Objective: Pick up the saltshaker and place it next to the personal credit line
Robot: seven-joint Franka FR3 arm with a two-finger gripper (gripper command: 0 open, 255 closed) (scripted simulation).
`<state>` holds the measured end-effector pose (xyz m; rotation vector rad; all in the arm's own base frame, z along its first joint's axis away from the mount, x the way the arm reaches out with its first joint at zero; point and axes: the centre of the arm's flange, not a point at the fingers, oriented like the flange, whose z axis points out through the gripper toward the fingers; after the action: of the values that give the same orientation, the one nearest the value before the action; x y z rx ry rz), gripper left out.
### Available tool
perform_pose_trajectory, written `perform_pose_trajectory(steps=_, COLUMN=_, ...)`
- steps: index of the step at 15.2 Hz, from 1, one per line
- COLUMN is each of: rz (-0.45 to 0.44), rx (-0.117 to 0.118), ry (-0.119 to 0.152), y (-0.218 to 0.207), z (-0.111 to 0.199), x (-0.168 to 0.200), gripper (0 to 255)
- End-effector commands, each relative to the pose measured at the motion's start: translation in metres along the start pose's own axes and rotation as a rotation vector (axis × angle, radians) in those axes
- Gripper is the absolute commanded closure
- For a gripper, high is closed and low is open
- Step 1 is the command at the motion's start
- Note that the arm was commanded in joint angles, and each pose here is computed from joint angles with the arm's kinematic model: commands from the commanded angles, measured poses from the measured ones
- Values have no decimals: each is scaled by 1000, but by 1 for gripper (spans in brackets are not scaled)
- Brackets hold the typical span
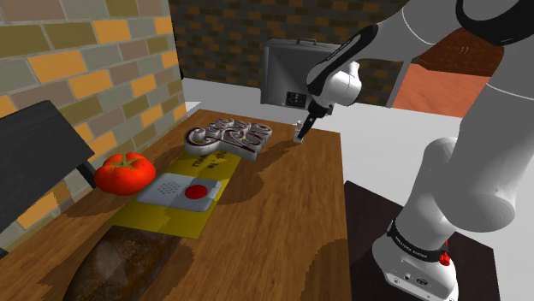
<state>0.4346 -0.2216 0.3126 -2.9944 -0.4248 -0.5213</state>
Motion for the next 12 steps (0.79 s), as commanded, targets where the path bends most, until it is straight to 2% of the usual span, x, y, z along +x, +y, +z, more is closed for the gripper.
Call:
perform_pose_trajectory(steps=1, rz=1, rx=-1, ry=0, y=0, z=5, x=-1, gripper=0)
perform_pose_trajectory(steps=7, rz=1, rx=-1, ry=0, y=0, z=5, x=-1, gripper=0)
perform_pose_trajectory(steps=8, rz=1, rx=-1, ry=0, y=0, z=5, x=-1, gripper=255)
perform_pose_trajectory(steps=12, rz=1, rx=-1, ry=0, y=0, z=5, x=-1, gripper=255)
